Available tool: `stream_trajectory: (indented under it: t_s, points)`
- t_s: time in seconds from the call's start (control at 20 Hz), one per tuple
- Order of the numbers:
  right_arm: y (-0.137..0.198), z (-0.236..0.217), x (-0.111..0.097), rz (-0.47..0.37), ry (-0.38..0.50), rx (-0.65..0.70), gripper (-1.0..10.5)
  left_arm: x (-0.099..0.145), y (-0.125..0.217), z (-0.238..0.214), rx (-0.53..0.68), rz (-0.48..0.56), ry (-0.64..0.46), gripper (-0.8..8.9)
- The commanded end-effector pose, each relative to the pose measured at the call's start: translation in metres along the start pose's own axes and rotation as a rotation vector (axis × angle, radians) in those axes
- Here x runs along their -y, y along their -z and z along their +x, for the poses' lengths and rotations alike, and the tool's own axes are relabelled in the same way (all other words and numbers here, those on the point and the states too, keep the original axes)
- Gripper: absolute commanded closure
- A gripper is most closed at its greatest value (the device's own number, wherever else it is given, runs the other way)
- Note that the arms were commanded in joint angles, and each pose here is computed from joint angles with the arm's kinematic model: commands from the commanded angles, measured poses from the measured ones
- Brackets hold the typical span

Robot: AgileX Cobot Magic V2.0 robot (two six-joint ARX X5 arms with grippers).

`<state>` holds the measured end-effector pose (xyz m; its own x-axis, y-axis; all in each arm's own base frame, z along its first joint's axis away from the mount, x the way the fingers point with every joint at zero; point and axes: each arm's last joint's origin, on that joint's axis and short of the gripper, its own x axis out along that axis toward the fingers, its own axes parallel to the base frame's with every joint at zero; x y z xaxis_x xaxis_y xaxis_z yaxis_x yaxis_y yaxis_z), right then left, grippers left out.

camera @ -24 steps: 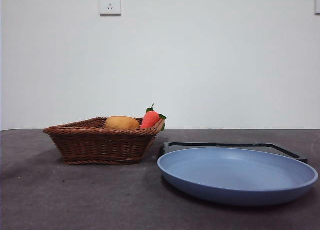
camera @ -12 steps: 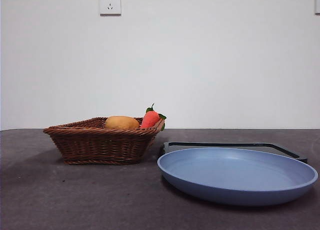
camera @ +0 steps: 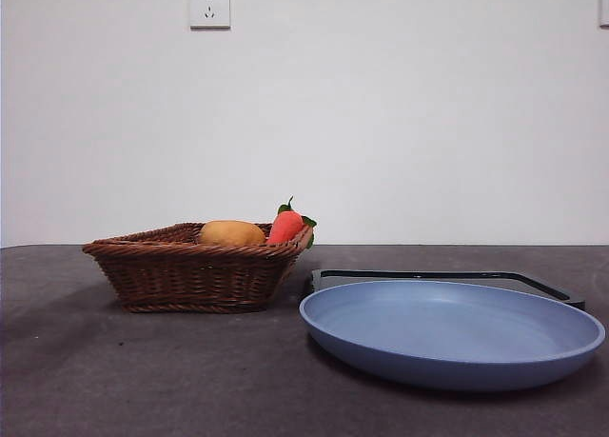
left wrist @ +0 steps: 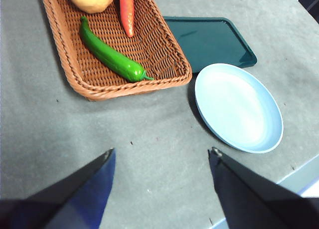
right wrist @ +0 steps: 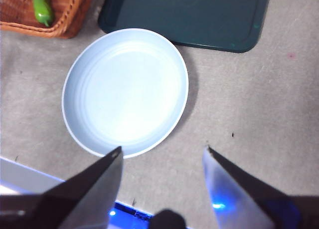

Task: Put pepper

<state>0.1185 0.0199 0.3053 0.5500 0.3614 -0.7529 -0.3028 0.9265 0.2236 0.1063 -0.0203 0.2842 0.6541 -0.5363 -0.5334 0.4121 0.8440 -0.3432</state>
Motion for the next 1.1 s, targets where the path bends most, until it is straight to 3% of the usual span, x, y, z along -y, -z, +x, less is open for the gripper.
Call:
stream_trajectory:
  t_s: [0.05,0.25,0.45,0.85,1.1]
  points:
    - [-0.013,0.007,0.002,-0.004,-0.006,0.016,6.5,0.002,-0.006,-0.003,0.035,0.006,0.008,4.74]
    - [-0.035,0.040,0.012,0.033,-0.057,-0.018,6.5,0.002,-0.006,-0.003,0.037,0.008,0.007,4.74]
    - [-0.047,0.087,0.028,0.082,-0.057,-0.144,6.5,0.002,-0.006,-0.003,0.037,0.008,0.006,4.74]
    - [-0.048,0.163,0.051,0.119,-0.067,-0.320,6.5,0.002,-0.006,-0.003,0.037,0.007,0.005,4.74]
    - [-0.042,0.192,0.052,0.102,-0.086,-0.389,6.5,0.002,-0.006,-0.003,0.038,0.006,0.004,4.74]
